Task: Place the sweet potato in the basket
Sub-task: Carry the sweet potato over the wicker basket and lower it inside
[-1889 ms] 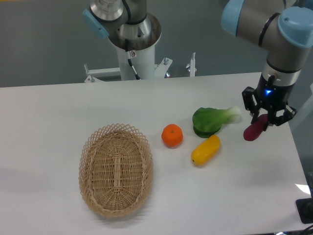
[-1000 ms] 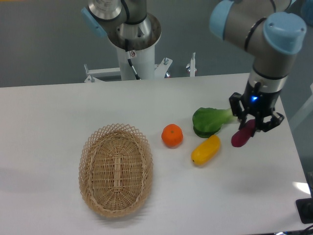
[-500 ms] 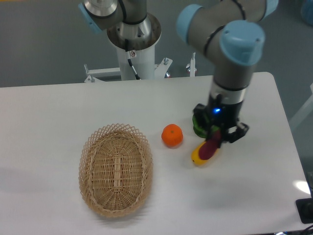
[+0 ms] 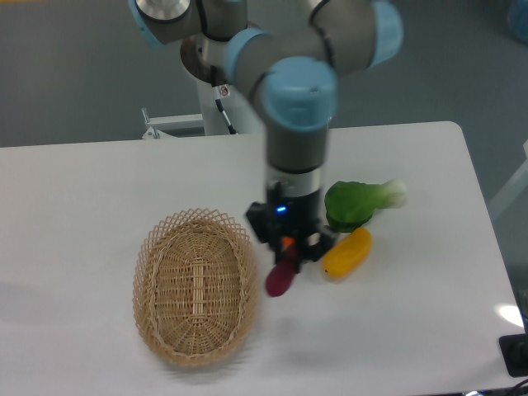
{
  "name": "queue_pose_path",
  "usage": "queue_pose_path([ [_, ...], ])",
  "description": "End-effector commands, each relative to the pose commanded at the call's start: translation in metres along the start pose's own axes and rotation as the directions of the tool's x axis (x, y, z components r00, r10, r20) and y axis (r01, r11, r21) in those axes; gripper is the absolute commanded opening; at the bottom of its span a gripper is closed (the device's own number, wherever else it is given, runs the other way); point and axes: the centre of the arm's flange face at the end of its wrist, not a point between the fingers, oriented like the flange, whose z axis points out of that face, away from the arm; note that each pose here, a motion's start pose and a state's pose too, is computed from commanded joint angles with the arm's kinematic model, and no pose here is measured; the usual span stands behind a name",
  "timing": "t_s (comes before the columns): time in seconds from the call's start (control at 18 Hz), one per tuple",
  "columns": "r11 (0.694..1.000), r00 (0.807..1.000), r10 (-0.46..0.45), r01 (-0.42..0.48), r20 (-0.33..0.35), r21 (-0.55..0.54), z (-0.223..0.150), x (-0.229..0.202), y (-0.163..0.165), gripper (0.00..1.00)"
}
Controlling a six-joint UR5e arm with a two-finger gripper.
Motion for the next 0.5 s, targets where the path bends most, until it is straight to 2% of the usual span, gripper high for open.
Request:
queue_pose_path([
  [0.11, 0.998, 0.998, 0.048, -0.049, -0.034, -0.043, 0.023, 0.022, 0.007, 0.34],
  [0.22, 0.987, 0.988, 0.145, -0.149, -0.061, -0.066, 0.039, 0.047, 0.005, 0.34],
  [0.5, 0.970, 0.971, 0.222, -0.229, -0.084, -0.086, 0.074, 0.072, 0.004, 0.34],
])
